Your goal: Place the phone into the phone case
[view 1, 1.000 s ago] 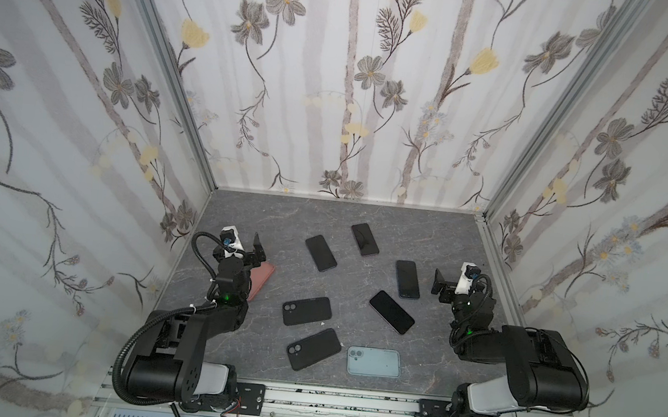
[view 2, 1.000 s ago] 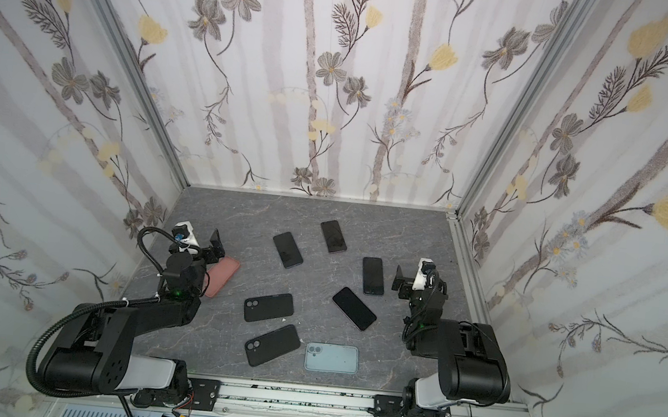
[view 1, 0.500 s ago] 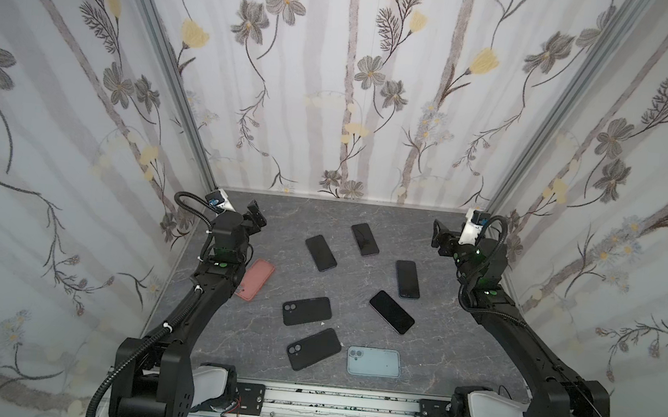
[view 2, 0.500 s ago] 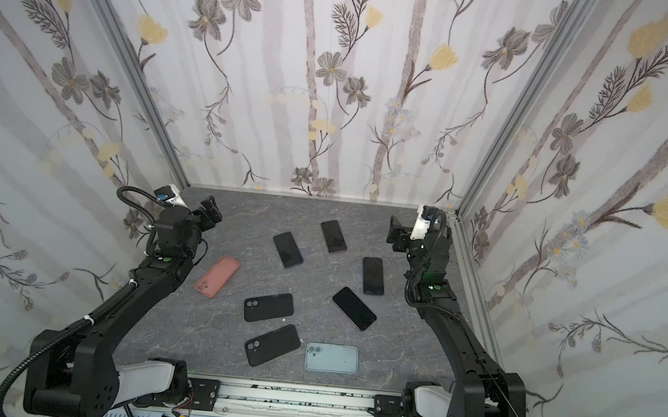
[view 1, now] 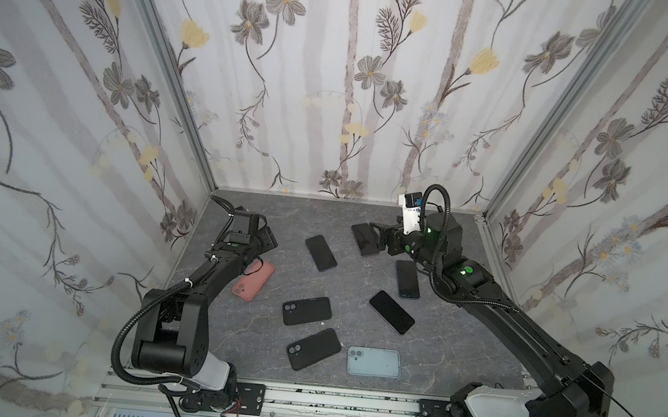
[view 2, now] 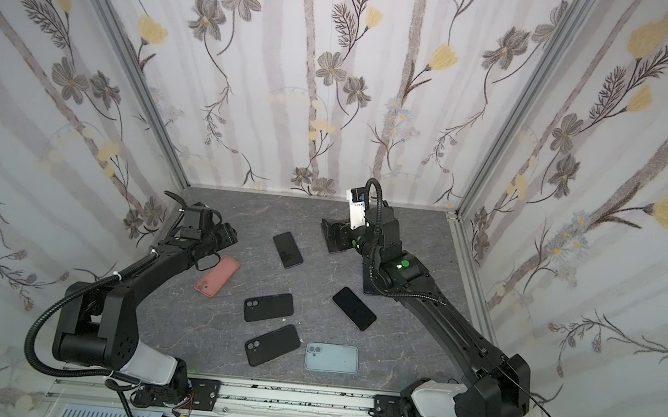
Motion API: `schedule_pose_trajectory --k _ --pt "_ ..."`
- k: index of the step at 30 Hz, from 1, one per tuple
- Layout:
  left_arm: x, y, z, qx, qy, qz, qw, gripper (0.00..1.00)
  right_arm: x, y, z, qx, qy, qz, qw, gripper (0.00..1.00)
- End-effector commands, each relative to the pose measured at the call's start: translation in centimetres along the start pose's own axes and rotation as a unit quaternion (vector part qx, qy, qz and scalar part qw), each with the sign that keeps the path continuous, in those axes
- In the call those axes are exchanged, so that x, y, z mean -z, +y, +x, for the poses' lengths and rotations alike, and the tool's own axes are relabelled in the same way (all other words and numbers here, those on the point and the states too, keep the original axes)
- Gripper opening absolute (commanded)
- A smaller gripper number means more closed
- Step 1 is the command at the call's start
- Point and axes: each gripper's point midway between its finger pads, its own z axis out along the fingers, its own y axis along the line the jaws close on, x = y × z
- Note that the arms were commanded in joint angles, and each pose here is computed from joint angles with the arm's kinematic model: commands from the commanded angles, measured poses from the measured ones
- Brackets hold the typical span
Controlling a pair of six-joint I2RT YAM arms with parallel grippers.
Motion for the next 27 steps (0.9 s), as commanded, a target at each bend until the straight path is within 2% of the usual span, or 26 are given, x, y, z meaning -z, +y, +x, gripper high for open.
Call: schedule_pose_trajectory --k 1,8,17,27 --pt "-1.4 0.1 2.6 0.031 0.055 0.008 0.998 0.65 0.0 1.2 1.4 0.001 0.038 -0.011 0.999 0.89" --pt "-3.8 1.3 5.4 0.017 0.100 -0.016 0.995 0.66 -0.7 1.4 1.7 0.015 0.039 -0.005 0.999 0.90" --pt "-5.6 1.4 6.2 -0.003 0.124 -0.024 0.992 0.67 -1.7 0.7 2.2 0.013 0.054 0.018 0.998 0.90" --pt "-6.5 0.2 7.0 -0.041 0.143 -0.017 0.989 0.70 -0.7 0.6 0.5 0.021 0.026 0.025 0.999 0.91"
